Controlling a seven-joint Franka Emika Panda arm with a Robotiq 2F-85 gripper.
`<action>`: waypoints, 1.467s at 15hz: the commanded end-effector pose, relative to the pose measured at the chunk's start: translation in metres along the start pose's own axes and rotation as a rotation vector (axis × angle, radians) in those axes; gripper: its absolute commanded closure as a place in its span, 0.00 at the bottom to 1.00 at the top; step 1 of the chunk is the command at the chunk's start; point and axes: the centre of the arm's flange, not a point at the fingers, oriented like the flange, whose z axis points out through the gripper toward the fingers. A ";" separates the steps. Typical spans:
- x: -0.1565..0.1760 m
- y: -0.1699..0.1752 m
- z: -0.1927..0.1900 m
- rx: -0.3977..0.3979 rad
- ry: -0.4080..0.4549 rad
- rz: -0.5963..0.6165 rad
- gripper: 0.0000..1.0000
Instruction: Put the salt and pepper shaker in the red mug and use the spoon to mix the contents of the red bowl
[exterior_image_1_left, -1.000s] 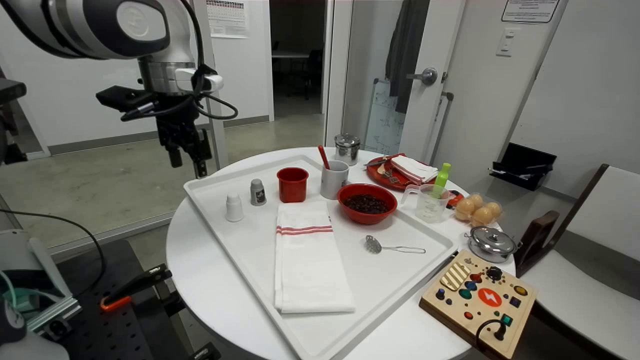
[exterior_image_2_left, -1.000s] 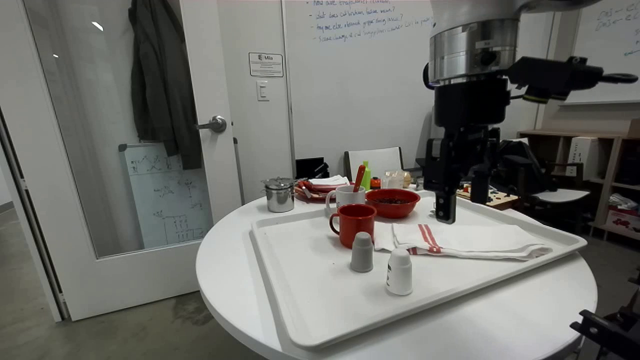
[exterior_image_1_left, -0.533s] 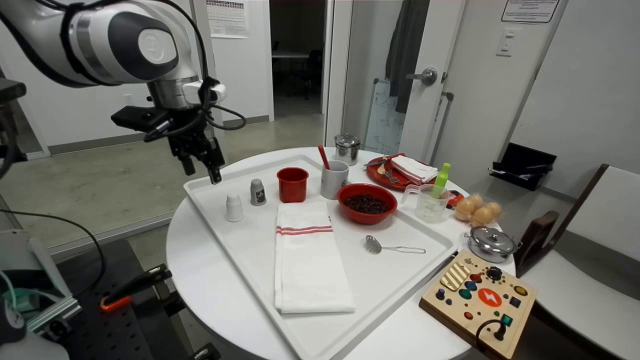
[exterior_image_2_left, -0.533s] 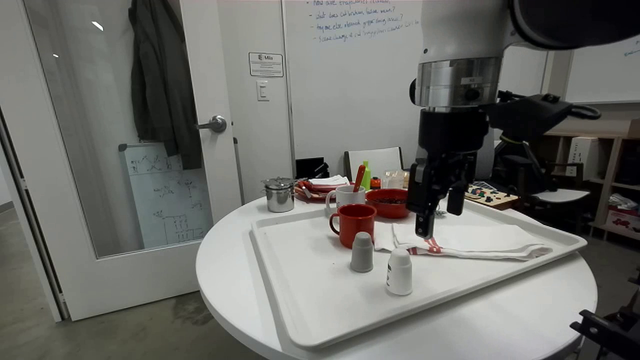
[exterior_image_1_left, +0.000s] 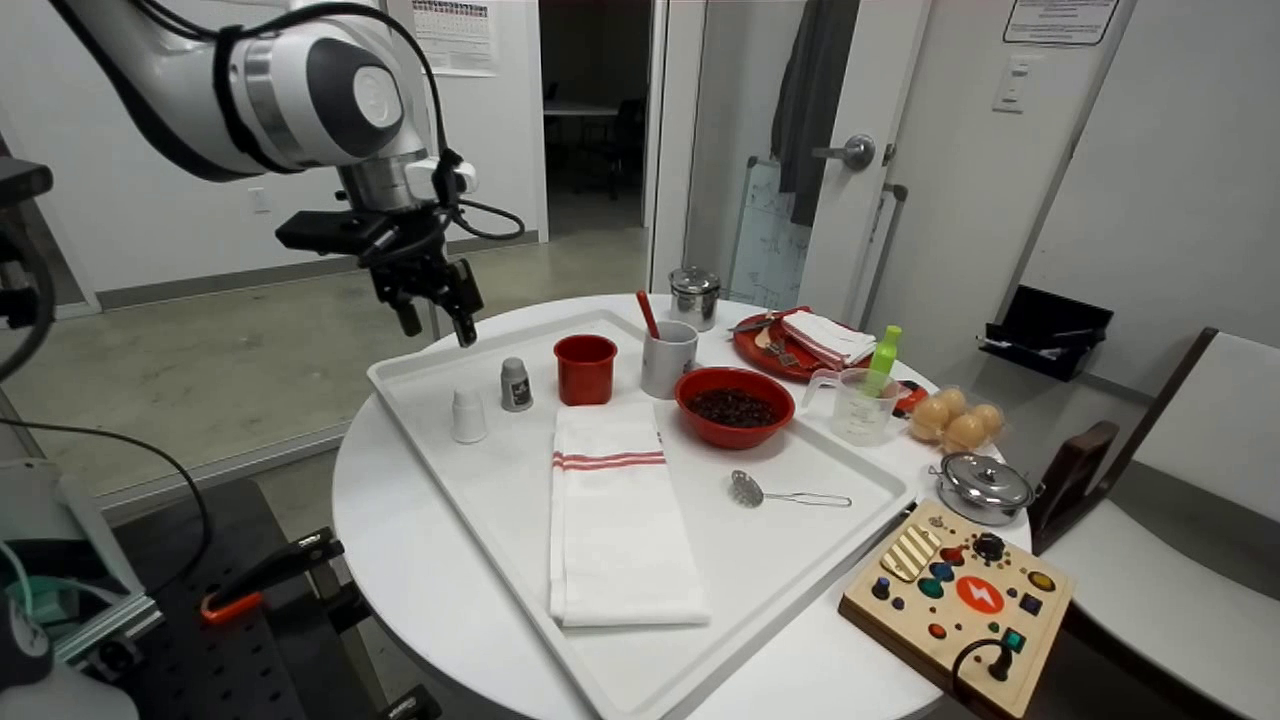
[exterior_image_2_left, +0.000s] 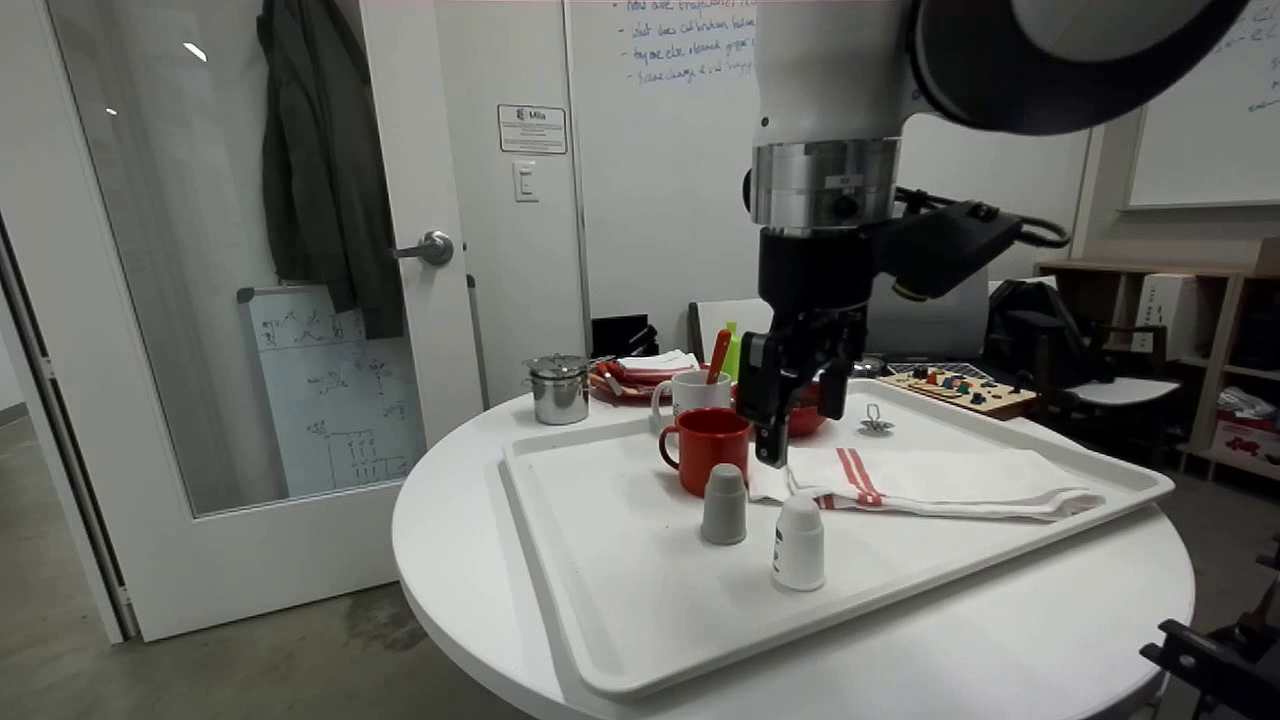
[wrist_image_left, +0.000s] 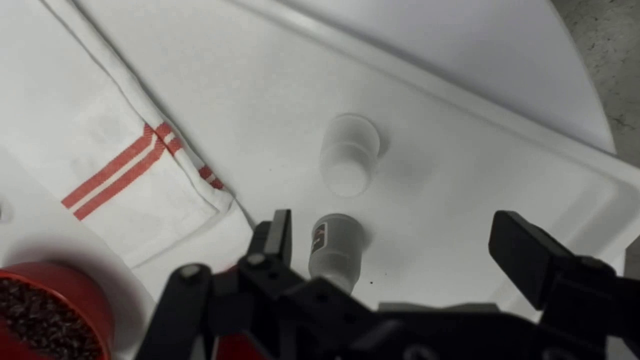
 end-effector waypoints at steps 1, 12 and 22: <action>0.046 0.022 0.029 -0.032 -0.023 0.038 0.00; 0.034 0.015 0.085 0.025 -0.169 0.107 0.00; 0.005 0.015 0.080 0.062 -0.141 0.117 0.71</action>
